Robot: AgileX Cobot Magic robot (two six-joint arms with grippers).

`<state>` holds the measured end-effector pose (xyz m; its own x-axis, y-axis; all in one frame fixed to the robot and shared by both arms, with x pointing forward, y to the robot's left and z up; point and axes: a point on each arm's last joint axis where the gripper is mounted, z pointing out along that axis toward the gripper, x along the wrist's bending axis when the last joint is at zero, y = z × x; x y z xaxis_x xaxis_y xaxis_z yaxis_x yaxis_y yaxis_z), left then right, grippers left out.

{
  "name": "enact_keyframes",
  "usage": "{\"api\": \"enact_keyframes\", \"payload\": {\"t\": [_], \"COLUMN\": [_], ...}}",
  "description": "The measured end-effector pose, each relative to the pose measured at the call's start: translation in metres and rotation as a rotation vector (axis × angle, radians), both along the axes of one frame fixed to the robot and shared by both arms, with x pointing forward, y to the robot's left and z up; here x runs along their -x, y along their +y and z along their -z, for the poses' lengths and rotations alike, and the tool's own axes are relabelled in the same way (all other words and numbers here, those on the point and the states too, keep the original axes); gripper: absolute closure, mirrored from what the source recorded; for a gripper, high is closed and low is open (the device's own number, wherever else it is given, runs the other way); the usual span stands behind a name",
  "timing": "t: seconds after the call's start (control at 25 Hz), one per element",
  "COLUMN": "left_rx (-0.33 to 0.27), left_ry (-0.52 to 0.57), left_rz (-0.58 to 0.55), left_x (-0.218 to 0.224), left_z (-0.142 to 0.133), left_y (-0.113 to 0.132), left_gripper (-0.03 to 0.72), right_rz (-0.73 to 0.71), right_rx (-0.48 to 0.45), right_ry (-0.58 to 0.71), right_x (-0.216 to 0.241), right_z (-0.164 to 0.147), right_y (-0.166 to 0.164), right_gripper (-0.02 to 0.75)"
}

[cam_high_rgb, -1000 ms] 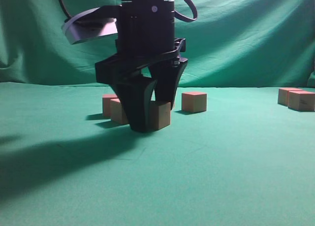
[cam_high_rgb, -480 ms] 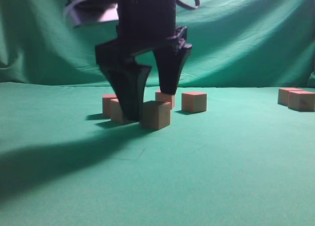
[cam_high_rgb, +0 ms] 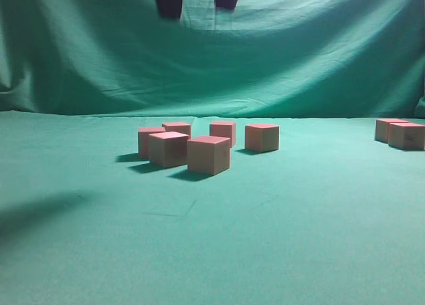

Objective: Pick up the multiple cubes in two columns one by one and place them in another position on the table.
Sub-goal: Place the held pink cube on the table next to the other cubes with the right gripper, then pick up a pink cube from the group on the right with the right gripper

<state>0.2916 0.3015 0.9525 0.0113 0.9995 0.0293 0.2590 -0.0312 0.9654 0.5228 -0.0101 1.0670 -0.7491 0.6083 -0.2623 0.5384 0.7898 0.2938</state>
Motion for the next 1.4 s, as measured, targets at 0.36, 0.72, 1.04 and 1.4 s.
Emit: {"api": "enact_keyframes", "payload": {"t": [0.36,0.72,1.04,1.4], "left_rx": [0.000,0.000,0.000,0.000], "left_ry": [0.000,0.000,0.000,0.000], "left_rz": [0.000,0.000,0.000,0.000], "left_x": [0.000,0.000,0.000,0.000], "left_z": [0.000,0.000,0.000,0.000], "left_y": [0.000,0.000,0.000,0.000], "left_gripper": [0.688,0.688,0.688,0.688], "right_rz": [0.162,0.561,0.771,0.792], "right_rx": [-0.076,-0.214,-0.190,-0.211], "right_ry": [-0.209,-0.251,0.007,0.082], "right_x": [0.019,-0.009,-0.027,-0.044], "right_z": [-0.091,-0.132,-0.051,0.017], "right_y": [-0.056,-0.171,-0.234,-0.241], "right_gripper": [0.201,0.201,0.201,0.201]}}
